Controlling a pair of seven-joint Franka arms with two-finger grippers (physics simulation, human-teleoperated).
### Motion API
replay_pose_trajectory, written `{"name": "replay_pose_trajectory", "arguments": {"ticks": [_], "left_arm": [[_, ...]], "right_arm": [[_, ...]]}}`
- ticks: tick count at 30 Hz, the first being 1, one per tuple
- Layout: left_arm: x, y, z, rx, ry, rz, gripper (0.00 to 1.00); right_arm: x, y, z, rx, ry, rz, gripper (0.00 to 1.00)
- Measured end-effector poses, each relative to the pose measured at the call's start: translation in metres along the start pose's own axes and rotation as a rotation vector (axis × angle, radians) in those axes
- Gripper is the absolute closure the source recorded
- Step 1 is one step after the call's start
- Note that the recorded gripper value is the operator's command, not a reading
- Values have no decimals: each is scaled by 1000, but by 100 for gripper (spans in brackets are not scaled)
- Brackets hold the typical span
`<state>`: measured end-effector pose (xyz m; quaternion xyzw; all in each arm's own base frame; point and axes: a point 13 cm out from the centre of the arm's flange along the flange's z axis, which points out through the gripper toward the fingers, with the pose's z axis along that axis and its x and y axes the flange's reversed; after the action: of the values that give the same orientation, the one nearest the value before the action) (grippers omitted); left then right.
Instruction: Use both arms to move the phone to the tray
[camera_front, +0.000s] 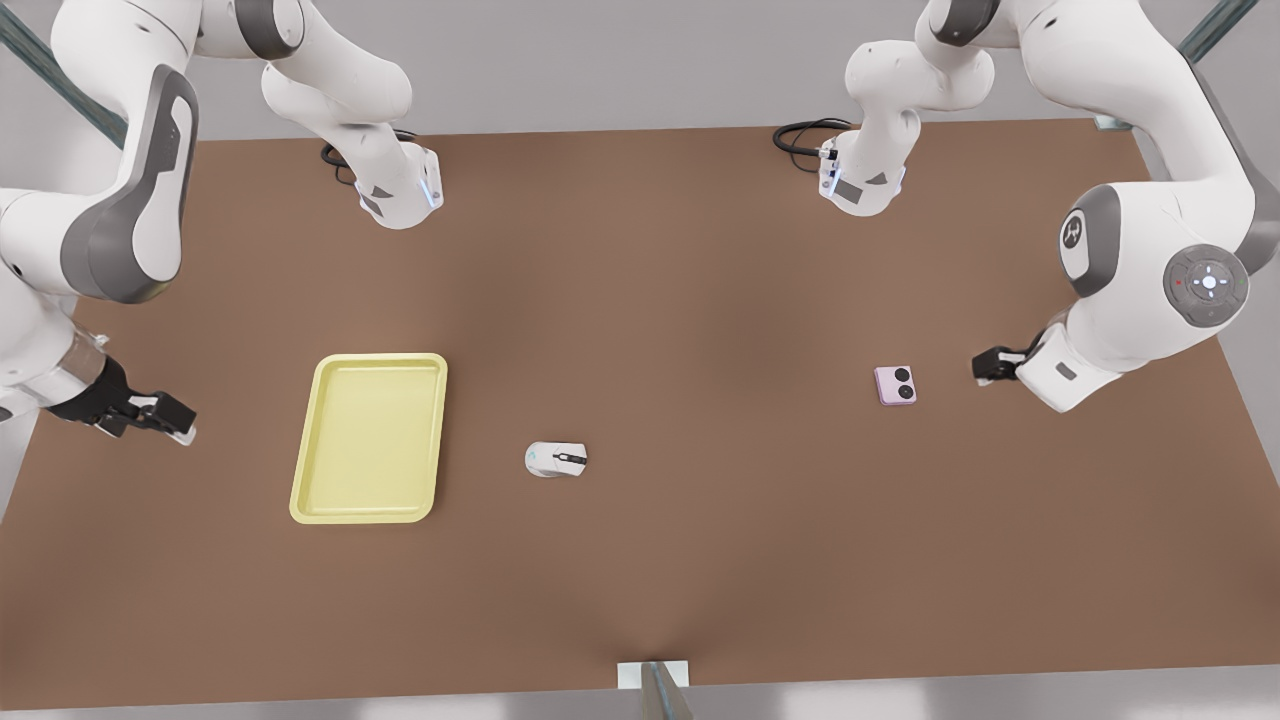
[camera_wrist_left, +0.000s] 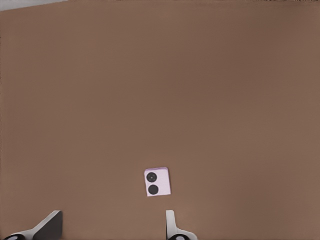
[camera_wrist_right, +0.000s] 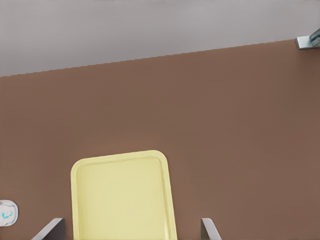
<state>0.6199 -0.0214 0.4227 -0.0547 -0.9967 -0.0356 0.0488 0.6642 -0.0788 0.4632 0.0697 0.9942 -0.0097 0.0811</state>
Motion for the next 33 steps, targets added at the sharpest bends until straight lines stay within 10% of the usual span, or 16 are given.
{"name": "replay_pose_trajectory", "arguments": {"ticks": [16,33], "left_arm": [[123,-38,335,31,58,-50,0],[107,-30,390,21,-134,-90,0]], "right_arm": [[-7,-13,-2,1,-20,12,0],[-7,-35,-1,8,-20,4,0]]}}
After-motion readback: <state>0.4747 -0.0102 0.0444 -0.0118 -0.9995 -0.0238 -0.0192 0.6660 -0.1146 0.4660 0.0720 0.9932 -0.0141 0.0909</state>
